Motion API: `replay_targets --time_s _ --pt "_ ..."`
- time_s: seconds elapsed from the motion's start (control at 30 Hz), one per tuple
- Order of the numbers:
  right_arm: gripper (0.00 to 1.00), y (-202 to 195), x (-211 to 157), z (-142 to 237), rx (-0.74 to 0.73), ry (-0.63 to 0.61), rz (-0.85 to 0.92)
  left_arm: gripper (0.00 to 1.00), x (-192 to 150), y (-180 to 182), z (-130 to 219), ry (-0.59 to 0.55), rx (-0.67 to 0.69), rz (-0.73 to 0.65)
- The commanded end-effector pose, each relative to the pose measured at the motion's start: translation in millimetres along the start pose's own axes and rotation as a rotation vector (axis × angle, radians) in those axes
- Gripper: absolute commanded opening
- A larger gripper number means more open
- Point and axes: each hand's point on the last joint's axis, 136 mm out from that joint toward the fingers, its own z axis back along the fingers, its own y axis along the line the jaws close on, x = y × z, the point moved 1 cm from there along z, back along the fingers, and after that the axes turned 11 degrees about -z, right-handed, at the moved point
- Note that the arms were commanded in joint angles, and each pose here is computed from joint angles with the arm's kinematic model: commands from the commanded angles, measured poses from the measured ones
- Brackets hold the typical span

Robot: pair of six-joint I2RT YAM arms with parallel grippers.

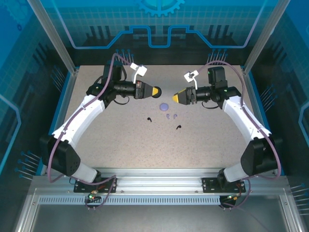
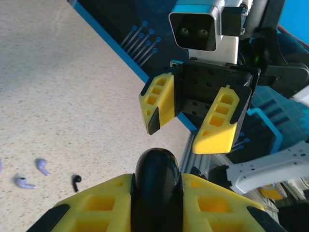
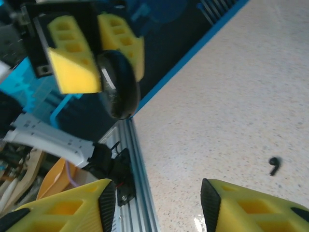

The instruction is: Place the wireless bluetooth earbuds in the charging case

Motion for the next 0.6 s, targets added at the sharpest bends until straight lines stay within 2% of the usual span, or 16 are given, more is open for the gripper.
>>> replay_targets --time_s 0.0,0.23,0.57 --pt "0.54 40 -8 6 0.130 0.038 0.066 0.19 4 -38 3 0.021 -0.116 -0.094" --pt "0.57 63 -13 -1 0.145 0.055 0.126 0.19 6 -60 -2 0.030 -0.159 -0.146" --pt "0.53 76 -11 -12 0.172 0.065 0.143 0.19 7 -76 -1 0.028 -0.189 -0.191"
